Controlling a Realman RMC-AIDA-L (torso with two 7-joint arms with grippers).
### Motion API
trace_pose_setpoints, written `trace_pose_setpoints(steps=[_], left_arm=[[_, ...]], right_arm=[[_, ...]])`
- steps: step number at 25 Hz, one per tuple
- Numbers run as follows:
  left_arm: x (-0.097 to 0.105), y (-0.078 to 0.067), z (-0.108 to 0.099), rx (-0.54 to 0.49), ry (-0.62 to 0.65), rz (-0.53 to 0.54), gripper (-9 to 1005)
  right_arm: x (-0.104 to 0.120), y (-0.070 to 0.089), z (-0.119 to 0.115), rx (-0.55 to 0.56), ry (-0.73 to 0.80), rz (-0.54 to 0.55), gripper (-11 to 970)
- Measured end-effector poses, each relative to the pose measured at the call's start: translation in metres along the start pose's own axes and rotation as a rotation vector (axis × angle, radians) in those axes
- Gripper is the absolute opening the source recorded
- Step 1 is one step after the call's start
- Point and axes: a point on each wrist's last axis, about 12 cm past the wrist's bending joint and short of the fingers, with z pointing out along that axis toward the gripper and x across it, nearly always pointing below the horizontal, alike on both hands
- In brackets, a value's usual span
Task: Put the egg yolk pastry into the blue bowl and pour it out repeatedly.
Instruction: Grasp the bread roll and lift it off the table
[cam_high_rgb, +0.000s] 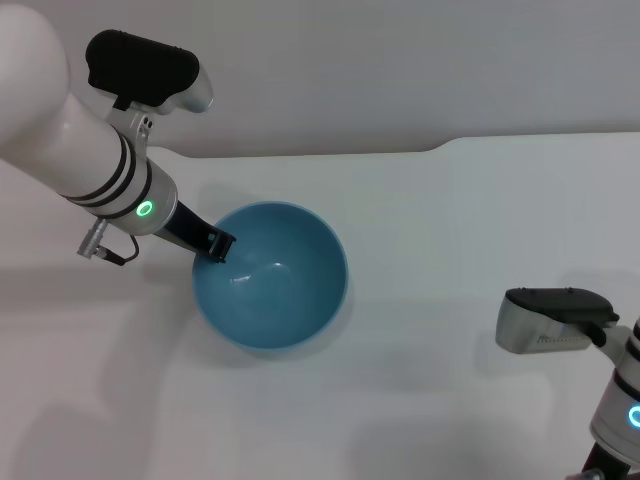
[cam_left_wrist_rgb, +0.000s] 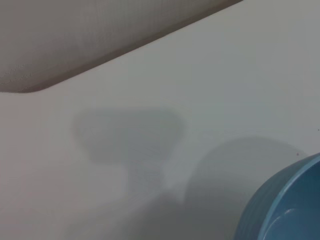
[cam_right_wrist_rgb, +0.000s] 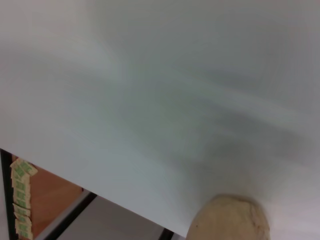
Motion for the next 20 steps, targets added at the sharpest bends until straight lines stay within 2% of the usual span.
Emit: trace_pose_setpoints(steps=[10,20], left_arm=[[-0.001,0.000,-0.001,-0.001,-0.003,0.006,1],[-0.002,0.000,-0.001,-0.001,-0.004,0.008,1]], right_arm=[[-0.001,0.001,-0.003,0.012,-0.020,-0.032,126],[-0.003,0.003,-0.012,0.025,-0.060,-0.056,61]])
